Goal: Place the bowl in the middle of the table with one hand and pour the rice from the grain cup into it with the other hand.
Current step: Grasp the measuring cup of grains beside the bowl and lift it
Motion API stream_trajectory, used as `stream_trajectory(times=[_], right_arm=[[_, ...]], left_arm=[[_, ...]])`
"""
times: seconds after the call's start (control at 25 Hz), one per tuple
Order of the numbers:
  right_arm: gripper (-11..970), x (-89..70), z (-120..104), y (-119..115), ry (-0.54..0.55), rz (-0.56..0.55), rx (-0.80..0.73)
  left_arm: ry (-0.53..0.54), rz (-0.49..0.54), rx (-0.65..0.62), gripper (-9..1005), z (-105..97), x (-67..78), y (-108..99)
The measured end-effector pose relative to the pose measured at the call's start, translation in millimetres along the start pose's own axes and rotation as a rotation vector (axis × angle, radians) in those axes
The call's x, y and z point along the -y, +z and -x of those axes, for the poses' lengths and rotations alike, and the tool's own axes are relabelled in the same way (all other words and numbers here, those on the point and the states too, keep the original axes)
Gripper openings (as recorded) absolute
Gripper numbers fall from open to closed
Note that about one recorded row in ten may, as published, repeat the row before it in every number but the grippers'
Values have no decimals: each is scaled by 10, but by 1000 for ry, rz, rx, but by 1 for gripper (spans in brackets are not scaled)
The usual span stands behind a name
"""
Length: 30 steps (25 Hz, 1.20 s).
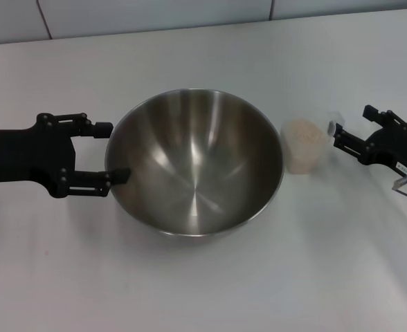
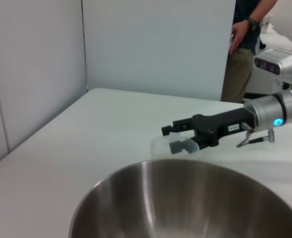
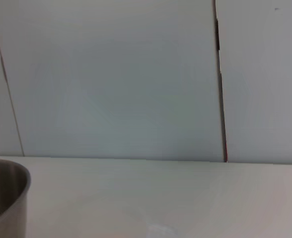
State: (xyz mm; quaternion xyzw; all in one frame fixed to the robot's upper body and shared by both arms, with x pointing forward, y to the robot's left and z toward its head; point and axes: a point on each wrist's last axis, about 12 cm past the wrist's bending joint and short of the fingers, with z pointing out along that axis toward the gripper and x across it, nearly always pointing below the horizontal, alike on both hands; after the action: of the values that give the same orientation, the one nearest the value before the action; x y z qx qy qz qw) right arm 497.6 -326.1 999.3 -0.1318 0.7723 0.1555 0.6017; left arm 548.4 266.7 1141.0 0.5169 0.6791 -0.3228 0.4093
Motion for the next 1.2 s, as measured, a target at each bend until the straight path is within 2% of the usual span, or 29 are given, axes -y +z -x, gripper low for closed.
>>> stream_trajectory(times=[0.6,0.84,1.08,1.2], right_arm=[[831,-33,70,173,-16,7,-2],[680,-28,61,188,-15,0,-14],[434,-88,49,206,-39,17,-7],[352,-116,42,219,-58,24,-6]], left_arm=[[1,-19,-26,815,-19,19,35],[4,-20,-26,815,-11,15,40],[7,-23,-25,815,2,11,45],[7,-25,-25,814,3,13,46]])
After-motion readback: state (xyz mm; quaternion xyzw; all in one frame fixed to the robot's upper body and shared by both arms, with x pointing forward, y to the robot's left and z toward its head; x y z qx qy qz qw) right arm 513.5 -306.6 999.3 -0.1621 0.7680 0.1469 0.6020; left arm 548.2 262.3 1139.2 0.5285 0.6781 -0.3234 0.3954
